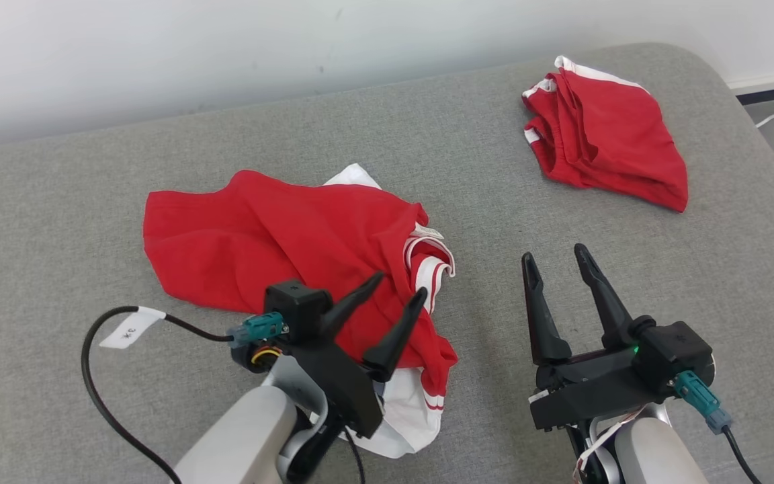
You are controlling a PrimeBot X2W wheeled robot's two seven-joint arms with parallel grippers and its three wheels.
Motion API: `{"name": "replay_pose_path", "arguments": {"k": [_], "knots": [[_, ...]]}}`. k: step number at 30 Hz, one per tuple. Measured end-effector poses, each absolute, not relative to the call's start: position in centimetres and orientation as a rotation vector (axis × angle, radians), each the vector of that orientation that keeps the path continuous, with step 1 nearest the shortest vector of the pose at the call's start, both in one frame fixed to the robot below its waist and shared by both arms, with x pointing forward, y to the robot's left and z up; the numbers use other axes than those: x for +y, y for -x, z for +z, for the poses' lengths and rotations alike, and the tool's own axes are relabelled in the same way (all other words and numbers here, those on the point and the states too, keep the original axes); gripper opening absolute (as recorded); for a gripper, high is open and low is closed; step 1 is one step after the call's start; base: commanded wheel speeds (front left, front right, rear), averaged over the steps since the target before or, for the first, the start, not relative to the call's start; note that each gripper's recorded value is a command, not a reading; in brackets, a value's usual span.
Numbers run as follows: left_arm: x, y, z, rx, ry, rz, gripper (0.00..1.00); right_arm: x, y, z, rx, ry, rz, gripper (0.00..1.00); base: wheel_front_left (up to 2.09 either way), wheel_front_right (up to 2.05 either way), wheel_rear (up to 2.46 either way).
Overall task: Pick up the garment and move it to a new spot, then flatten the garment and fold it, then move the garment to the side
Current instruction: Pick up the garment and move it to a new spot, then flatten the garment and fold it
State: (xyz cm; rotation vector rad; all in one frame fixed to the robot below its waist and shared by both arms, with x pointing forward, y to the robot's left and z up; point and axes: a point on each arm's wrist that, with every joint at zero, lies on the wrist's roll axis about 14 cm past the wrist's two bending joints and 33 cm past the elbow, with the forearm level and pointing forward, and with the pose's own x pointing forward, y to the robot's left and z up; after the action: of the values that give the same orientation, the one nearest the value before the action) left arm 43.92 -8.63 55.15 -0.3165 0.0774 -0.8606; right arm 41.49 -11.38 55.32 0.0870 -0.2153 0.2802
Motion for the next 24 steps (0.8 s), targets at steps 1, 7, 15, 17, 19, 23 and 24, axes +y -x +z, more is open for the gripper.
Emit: {"name": "replay_pose_path", "arguments": {"k": [1,7,15,17,19,23,24], "knots": [[-8.4,-44.1,55.1,0.078,0.304,-0.854,1.0,-11.3,-41.4,55.3,-0.214,-0.087,0.283,1.0,0.0,0.0,0.0],[-8.4,-45.2,55.1,0.05,0.205,-0.85,1.0,-11.9,-41.1,55.2,-0.209,-0.086,0.268,1.0,0.0,0.0,0.0],[-9.1,-46.7,54.2,0.055,0.141,-0.845,1.0,-13.7,-40.6,55.1,-0.203,-0.075,0.215,1.0,0.0,0.0,0.0],[-9.5,-46.7,53.7,0.067,0.129,-0.857,1.0,-14.0,-40.5,55.0,-0.201,-0.073,0.206,1.0,0.0,0.0,0.0],[-9.6,-46.8,53.2,0.081,0.121,-0.857,0.34,-14.2,-40.4,55.0,-0.199,-0.072,0.2,1.0,0.0,0.0,0.0],[-9.5,-47.0,52.6,0.085,0.102,-0.849,0.0,-14.4,-40.4,55.0,-0.2,-0.072,0.192,1.0,0.0,0.0,0.0],[-9.3,-47.1,52.6,0.083,0.103,-0.844,0.0,-14.4,-40.4,55.0,-0.201,-0.073,0.192,1.0,0.0,0.0,0.0]]}}
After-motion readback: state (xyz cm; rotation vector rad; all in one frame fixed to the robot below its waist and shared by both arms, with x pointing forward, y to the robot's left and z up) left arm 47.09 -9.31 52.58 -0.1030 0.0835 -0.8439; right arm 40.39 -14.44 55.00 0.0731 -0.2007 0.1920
